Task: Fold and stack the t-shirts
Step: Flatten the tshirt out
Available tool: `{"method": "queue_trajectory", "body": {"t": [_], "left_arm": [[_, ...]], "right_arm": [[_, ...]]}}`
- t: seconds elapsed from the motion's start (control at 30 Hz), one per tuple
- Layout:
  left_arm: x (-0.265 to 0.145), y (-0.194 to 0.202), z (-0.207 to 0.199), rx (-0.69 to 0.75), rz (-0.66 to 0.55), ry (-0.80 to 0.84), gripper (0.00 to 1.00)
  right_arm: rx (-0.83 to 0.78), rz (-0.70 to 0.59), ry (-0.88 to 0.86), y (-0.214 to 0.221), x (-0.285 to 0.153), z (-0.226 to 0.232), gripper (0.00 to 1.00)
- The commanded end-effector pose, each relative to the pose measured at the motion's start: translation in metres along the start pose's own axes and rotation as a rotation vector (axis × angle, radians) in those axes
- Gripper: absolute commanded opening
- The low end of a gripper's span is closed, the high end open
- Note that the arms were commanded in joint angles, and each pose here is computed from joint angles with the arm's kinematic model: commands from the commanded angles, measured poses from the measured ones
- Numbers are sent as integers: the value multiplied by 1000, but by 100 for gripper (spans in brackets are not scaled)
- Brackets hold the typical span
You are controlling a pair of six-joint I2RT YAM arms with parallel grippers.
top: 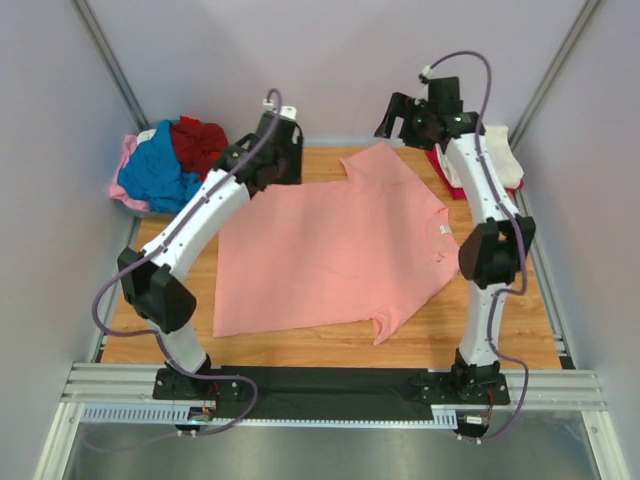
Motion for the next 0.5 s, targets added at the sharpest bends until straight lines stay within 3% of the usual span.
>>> {"method": "queue_trajectory", "body": {"t": [0.0,0.03,0.07,0.1,0.23,0.47], "left_arm": [[-25,43,-37,229,-15,8,57],[-29,60,-41,269,3,26,70],[-51,96,-84,359,13,159,87],[-48,100,-83,366,24,154,87],[-62,147,-140,475,49,325,85],[-55,229,-219,652,123,497,76]], "right_arm": [[-2,-123,163,-13,-94,-5,100],[37,-154,232,-13,-112,-20,100],[113,-171,310,18,-159,-41,100],[111,-183,308,17,-159,-41,100],[267,-290,415,50,-227,-81,100],[285,-420,480,94,-286,-66,100]]}}
Point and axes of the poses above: each gripper's point midway between its finger pads, its own x axis out along the fingers, its own z axis along the line the jaws close on, y = z × x, the point moved 10 cm from there along -x, back along the fingers, and after that the axes turned 5 degrees about -x, right-handed, at the moved point
